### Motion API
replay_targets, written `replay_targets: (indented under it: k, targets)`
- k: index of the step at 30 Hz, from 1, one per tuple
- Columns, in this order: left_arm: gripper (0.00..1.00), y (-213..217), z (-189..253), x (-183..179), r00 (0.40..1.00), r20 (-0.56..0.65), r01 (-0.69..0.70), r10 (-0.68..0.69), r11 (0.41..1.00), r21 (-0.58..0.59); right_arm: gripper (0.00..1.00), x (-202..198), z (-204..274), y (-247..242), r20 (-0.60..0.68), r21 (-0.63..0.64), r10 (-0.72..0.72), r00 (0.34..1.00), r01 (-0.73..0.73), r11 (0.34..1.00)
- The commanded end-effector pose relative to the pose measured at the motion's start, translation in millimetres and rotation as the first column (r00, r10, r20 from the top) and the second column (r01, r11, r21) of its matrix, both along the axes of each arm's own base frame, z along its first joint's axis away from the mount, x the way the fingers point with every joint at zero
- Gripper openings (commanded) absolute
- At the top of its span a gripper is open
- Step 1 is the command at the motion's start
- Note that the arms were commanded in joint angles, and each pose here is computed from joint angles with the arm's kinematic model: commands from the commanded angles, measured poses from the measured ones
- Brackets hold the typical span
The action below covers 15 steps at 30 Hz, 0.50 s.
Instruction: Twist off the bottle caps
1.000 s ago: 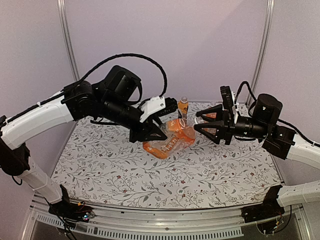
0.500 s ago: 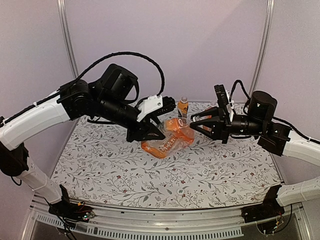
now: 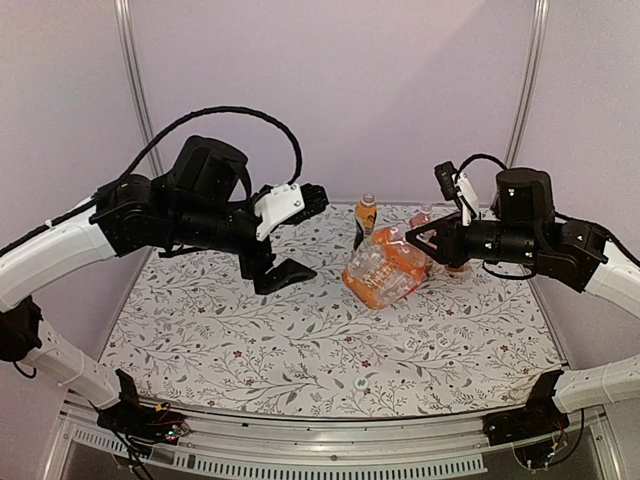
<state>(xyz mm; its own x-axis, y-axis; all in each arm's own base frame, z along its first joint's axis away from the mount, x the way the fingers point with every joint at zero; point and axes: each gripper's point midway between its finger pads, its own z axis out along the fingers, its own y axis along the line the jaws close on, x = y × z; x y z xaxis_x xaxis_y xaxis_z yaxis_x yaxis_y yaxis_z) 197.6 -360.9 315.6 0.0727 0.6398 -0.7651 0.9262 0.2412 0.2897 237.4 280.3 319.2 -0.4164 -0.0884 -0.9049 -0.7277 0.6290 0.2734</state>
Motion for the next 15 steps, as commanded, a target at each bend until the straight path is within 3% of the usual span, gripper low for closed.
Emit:
replay_targets:
  k: [1,6,11,15]
  targets:
    - [1.00,17,7,19,0.986,0.114,-0.117,0.119,0.993,-0.019,0.00,14,-40,-83,-0.070,-0.271,-0.408,0.910,0.376,0.886]
    - [0.99,52,-2,42,0.941,0.205,-0.266,0.268,0.963,-0.035,0.00,17,-55,-158,0.003,-0.453,-0.678,0.735,0.606,0.654]
    - [1.00,89,-14,54,0.912,0.194,-0.357,0.362,0.932,-0.061,0.00,15,-60,-230,0.080,-0.519,-0.844,0.531,0.745,0.419]
    - [1.00,111,-19,55,0.895,0.193,-0.394,0.402,0.916,-0.079,0.00,26,-58,-270,0.096,-0.537,-0.901,0.423,0.784,0.311]
